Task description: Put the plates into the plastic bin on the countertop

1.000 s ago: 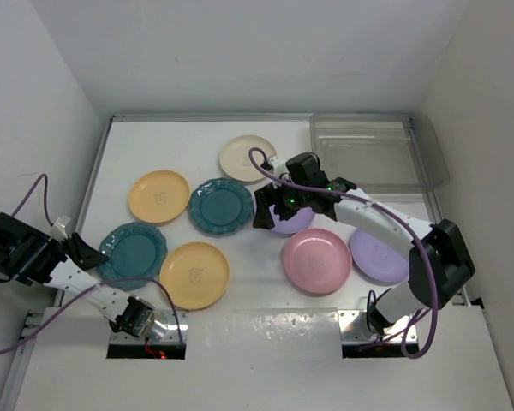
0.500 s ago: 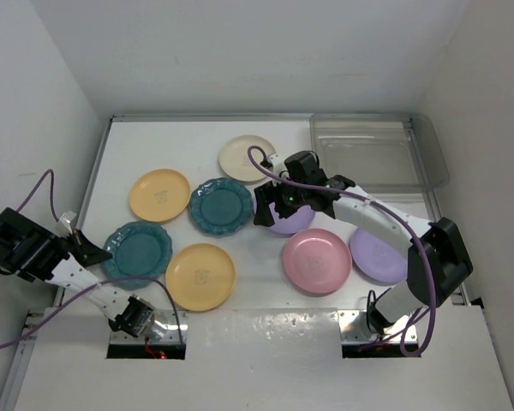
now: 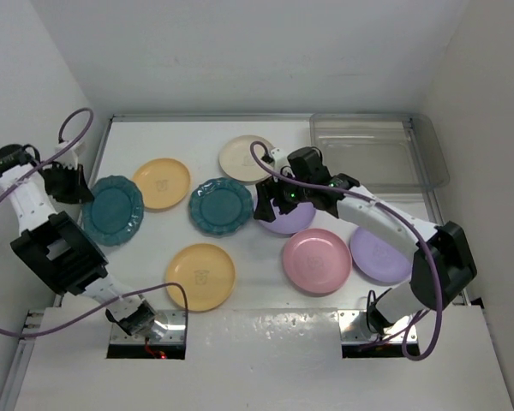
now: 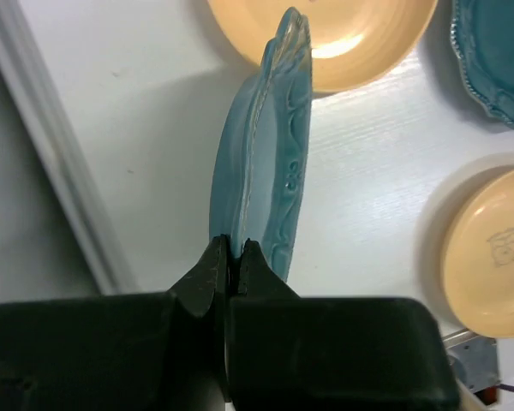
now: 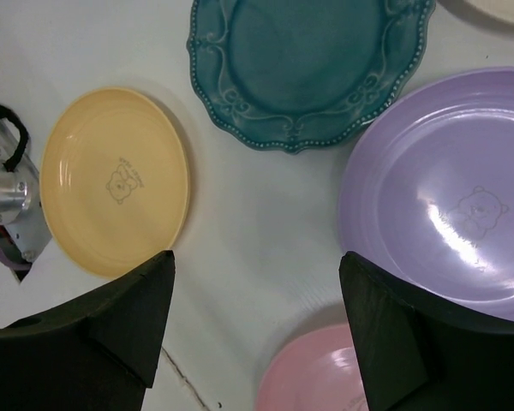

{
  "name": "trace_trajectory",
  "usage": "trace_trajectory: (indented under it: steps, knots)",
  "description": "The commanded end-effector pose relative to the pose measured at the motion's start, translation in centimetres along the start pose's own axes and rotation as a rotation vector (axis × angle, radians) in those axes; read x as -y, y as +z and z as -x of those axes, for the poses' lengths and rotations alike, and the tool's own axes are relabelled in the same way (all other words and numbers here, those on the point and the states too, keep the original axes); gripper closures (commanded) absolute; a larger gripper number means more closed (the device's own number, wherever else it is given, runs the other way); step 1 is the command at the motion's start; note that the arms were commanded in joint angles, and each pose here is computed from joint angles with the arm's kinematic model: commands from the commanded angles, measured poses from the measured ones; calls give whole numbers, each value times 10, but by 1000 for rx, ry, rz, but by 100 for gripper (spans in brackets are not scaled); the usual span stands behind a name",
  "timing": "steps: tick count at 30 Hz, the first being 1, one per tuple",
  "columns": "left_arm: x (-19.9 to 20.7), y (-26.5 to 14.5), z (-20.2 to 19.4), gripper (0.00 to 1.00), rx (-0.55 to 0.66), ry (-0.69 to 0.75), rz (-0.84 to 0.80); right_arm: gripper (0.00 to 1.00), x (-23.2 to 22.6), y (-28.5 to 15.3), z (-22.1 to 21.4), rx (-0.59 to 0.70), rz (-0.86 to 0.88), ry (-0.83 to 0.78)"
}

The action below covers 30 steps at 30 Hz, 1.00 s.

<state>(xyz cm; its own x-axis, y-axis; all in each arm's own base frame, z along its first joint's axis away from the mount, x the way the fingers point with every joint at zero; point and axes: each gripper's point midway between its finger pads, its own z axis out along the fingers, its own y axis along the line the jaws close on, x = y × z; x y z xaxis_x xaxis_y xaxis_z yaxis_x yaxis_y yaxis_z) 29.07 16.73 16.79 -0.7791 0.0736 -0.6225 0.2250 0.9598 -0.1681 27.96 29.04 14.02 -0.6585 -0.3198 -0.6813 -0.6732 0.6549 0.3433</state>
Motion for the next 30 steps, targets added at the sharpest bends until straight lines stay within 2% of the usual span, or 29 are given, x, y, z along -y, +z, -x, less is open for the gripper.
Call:
trace_trajectory:
  steps: [1,6,9,16,17,21,23,26,30]
  knots:
    - [11,-25,39,100,22,65,69,23,-11,-18,33,127,26,-72]
    - [30,-50,99,100,65,175,162,23,-16,-29,53,216,42,-112]
    - [54,-70,149,100,135,276,222,22,-16,-39,68,270,56,-109]
    - [129,-50,209,100,200,443,169,22,22,-63,98,388,-10,-103]
    - [149,-37,218,100,203,491,132,22,24,-65,103,402,-11,-105]
    - [211,-13,241,100,241,614,23,22,49,-74,120,460,-36,-128]
    - [250,-5,246,100,270,707,-65,22,44,-84,139,514,-6,-177]
    - [299,-1,247,100,311,827,-163,22,55,-78,154,528,13,-188]
    - [340,4,243,100,334,906,-248,22,52,-68,175,551,73,-251]
